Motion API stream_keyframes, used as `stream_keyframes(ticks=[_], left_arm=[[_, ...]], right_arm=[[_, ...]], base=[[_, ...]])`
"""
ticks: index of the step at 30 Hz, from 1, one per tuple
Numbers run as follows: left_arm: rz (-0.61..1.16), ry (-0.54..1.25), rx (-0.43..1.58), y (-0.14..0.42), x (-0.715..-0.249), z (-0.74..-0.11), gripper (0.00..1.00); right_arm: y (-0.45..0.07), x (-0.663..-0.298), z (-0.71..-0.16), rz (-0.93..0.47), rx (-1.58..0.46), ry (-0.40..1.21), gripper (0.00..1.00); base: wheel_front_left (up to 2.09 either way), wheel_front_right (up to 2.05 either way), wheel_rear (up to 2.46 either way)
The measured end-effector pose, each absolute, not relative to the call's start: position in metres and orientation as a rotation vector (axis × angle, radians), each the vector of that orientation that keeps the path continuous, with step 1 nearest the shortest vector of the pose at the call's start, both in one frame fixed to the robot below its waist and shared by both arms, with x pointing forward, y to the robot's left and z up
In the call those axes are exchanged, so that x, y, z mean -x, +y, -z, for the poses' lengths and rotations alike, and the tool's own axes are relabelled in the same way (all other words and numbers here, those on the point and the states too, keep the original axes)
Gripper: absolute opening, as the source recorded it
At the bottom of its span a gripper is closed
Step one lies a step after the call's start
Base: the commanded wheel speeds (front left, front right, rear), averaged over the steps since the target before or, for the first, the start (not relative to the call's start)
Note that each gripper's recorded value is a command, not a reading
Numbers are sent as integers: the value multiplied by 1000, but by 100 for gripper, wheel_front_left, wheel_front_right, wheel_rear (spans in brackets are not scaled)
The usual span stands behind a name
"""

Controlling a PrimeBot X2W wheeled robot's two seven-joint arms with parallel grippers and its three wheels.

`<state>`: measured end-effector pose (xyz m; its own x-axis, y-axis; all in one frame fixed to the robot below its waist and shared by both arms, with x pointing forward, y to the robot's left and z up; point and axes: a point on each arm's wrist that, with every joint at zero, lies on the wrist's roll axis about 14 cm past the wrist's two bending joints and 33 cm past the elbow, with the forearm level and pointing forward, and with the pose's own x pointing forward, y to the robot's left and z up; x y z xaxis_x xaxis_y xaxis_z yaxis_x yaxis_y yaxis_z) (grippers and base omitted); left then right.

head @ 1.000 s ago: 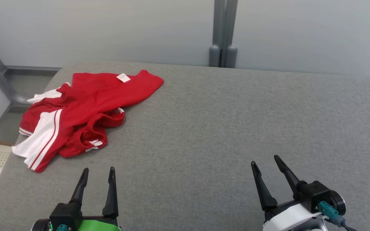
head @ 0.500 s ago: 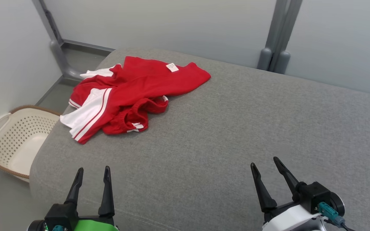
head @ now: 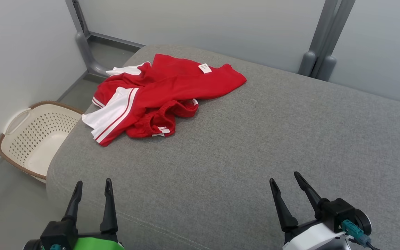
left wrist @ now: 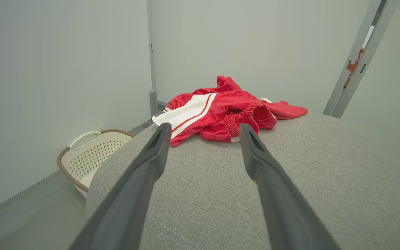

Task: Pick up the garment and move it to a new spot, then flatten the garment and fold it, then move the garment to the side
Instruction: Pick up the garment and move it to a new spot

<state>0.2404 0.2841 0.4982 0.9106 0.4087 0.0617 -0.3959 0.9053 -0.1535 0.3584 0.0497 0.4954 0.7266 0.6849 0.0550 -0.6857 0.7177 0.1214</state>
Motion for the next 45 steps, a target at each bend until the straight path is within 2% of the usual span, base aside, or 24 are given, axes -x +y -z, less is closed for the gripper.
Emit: stream_keyframes(ticks=[4,10,17,22,29,39,45], left_arm=[[-431,-113,126,292,-250,-507,100],[-416,-186,86,303,-287,-538,100],[-354,-108,45,318,-360,-526,100],[-341,7,-28,350,-415,-515,100],[-356,205,6,373,-468,-482,100],[-321,421,72,361,-511,-421,100],[-313,554,127,347,-509,-372,100]], right_arm=[[47,-363,-488,-749,-125,6,100],[43,-385,-478,-728,-94,8,100],[28,-416,-447,-734,-28,45,100],[24,-428,-418,-755,-13,94,100],[11,-440,-386,-714,-43,155,100],[-14,-460,-375,-623,-64,147,100],[-23,-465,-369,-590,-77,147,100]], base=[[0,0,0],[0,0,0],[0,0,0],[0,0,0],[0,0,0],[0,0,0],[0,0,0]])
